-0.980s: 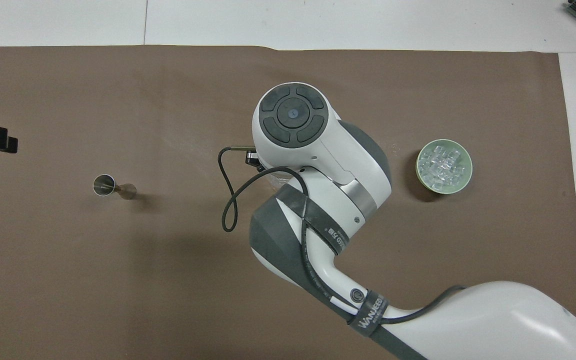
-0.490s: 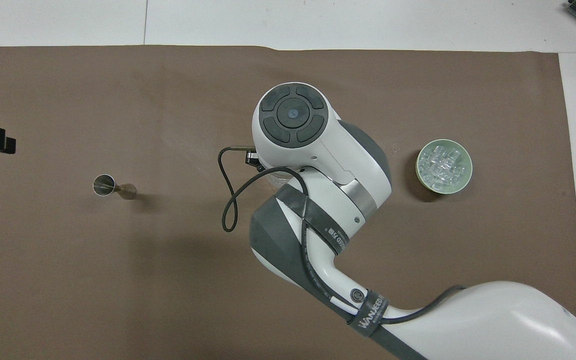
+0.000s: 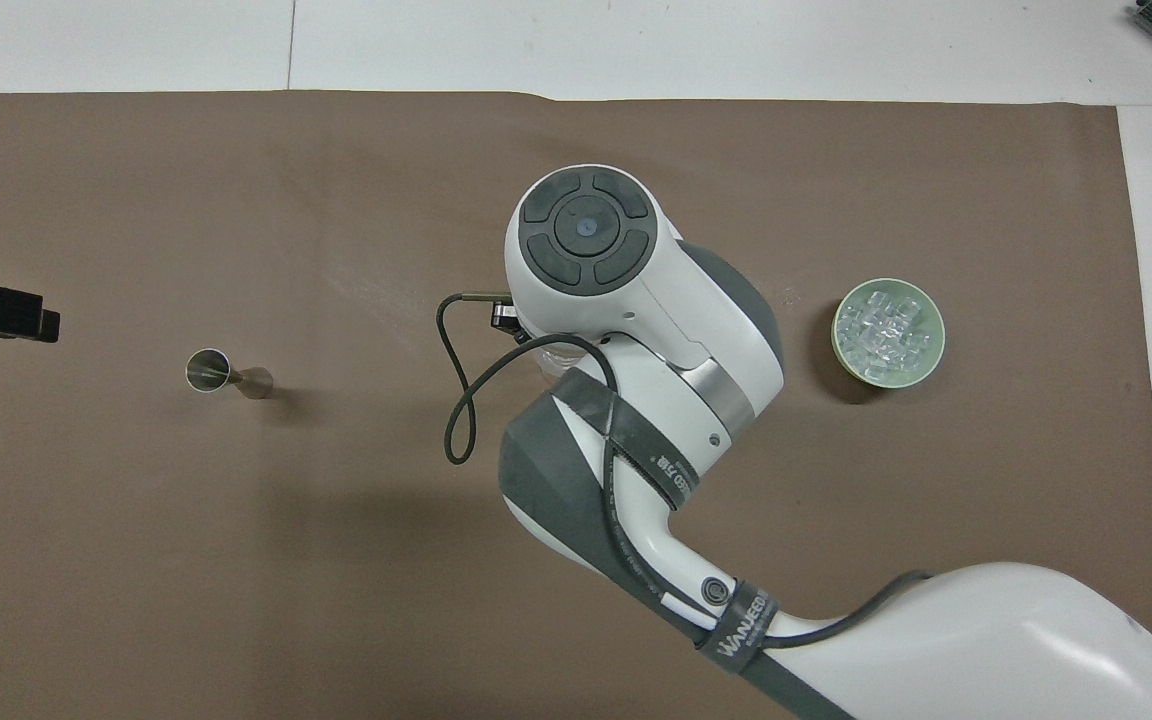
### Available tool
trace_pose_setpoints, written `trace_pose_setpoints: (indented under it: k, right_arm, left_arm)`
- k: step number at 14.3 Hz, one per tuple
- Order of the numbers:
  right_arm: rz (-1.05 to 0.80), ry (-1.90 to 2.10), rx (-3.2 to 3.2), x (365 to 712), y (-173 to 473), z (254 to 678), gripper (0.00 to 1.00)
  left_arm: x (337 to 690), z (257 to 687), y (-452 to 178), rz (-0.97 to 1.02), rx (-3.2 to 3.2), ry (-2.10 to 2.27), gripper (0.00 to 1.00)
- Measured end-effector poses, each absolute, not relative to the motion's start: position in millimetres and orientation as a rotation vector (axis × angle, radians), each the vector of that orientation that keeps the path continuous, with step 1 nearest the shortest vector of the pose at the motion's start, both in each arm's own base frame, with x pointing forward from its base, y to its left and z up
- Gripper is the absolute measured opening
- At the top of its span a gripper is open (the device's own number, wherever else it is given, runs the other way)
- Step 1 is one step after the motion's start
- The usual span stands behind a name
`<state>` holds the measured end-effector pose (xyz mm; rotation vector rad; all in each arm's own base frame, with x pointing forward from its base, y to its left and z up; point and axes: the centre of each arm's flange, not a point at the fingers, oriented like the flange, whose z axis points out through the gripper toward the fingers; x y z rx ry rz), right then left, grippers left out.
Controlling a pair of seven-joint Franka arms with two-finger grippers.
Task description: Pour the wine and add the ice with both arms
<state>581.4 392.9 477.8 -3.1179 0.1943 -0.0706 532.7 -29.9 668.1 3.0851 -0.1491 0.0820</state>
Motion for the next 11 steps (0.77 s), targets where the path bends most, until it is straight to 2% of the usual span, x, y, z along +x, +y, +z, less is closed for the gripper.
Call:
trace_pose_setpoints:
  k: [11]
  right_arm:
    - [-0.150,0.228,-3.112,578.6,378.6,515.9,0.40]
  left_arm:
    - [526.1,666.4,-22.5,0.051,3.128,-0.191,1.00]
